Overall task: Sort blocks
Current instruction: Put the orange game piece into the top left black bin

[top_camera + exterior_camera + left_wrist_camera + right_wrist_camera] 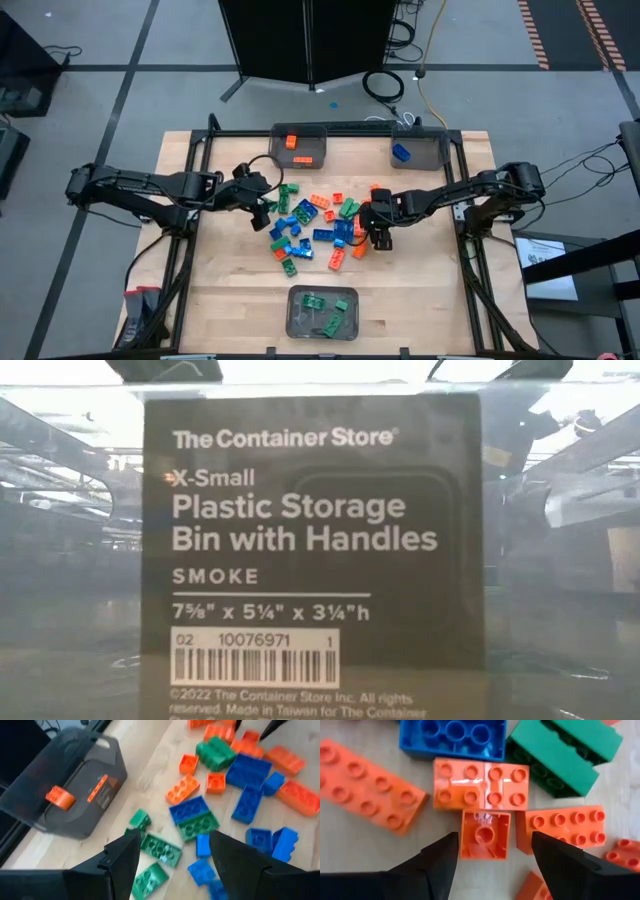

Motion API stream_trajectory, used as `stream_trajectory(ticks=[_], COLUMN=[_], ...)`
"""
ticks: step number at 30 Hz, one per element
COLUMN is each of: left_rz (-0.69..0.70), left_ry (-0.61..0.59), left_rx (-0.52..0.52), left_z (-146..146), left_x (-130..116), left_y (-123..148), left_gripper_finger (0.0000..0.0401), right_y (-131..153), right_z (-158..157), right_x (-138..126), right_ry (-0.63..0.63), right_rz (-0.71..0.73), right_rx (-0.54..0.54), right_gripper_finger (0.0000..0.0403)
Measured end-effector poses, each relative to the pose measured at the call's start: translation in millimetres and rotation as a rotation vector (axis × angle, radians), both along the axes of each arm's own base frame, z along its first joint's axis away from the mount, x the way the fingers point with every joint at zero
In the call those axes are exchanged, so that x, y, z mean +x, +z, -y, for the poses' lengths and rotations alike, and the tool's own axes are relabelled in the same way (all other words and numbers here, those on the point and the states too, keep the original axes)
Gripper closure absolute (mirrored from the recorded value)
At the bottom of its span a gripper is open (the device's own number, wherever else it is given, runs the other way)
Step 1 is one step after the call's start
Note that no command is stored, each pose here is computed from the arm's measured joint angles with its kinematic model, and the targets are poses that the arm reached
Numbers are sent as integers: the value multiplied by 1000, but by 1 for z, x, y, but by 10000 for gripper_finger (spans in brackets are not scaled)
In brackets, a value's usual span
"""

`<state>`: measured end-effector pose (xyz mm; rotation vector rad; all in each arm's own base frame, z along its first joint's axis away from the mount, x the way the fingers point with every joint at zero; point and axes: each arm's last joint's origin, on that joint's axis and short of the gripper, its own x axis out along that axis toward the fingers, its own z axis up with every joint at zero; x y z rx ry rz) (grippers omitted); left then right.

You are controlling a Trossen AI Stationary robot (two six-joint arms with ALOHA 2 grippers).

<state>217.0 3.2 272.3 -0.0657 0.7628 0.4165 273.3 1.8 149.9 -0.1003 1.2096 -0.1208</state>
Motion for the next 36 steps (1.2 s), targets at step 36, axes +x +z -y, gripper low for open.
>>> stream_trajectory(ticks=[36], left_rz=[10], left_ry=[4], left_rx=[1], left_z=[0], left_x=[1], left_y=[1], left_gripper_finger=[161], right_y=[31], right_z=[6], right_x=[12], right_ry=[-104], right_rz=[14], right_rx=[76], right_gripper_finger=[285])
